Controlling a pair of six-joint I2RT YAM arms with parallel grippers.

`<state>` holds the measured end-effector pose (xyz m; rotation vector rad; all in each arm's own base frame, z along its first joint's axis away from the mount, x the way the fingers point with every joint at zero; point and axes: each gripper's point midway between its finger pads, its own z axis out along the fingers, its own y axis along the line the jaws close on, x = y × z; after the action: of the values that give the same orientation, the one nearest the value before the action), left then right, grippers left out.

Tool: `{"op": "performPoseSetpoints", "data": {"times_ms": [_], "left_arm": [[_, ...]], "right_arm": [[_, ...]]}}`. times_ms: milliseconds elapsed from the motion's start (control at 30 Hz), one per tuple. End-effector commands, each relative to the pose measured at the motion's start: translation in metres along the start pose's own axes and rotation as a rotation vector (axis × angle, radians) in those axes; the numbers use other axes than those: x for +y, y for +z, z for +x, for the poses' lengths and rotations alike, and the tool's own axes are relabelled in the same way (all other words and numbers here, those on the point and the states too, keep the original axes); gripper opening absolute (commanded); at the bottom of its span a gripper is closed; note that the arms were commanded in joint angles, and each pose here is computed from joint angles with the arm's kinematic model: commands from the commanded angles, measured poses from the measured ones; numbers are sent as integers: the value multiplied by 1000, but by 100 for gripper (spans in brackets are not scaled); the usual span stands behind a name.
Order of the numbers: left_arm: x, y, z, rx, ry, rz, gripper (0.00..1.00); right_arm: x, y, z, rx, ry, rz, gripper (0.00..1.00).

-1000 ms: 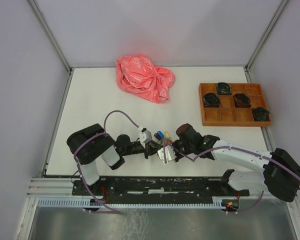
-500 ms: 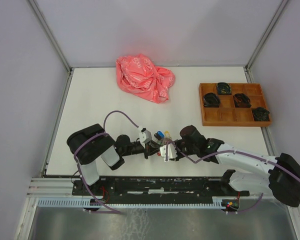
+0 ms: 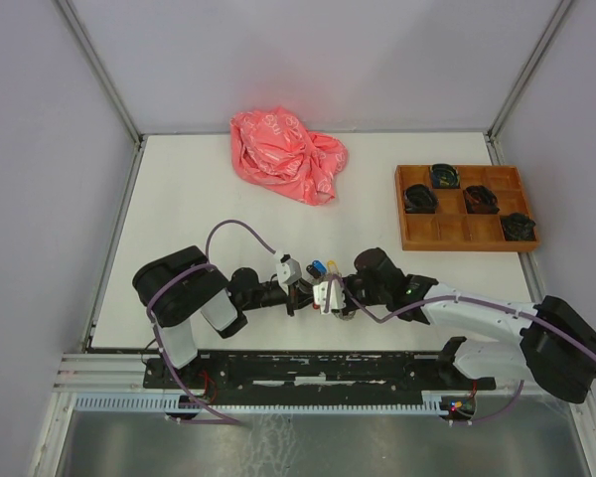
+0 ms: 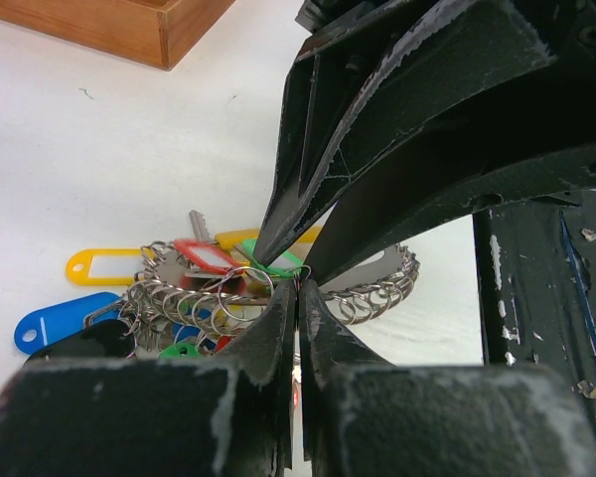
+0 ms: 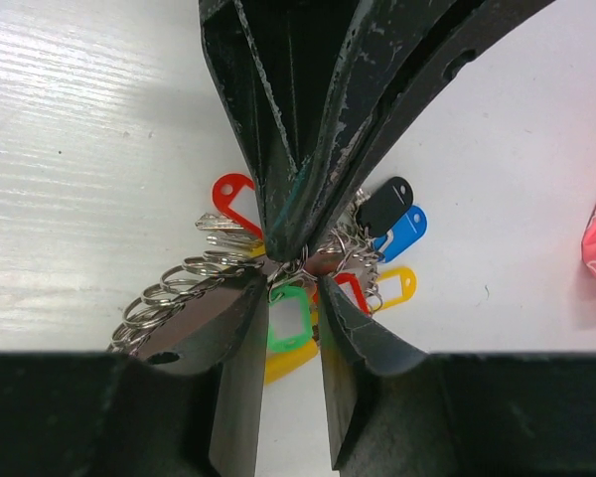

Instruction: Put the keys on the keyring

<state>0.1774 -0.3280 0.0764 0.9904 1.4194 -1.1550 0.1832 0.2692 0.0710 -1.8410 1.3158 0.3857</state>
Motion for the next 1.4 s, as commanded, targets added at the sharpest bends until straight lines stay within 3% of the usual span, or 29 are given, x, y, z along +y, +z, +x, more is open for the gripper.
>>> {"op": "performPoseSetpoints", "data": {"times_ms": [0,467,967,1267,1367], "left_arm": [[-8,3,-57,-197,101,32,3],[-1,1,-62,-216,72,-20,3],[-2,0,-69,-237,41,-31,3],[0,-5,-60,-213,37,-55,3],[0,-6,-56,-203,42,-55,3]], "right_arm": [[1,5,-6,-40,28,1,34],[5,10,-2,-33,63,-19,37],[-4,25,3,-8,78,-6,32],[-12,19,2,11,70,28,1],[-15,15,-2,6,54,34,1]]}}
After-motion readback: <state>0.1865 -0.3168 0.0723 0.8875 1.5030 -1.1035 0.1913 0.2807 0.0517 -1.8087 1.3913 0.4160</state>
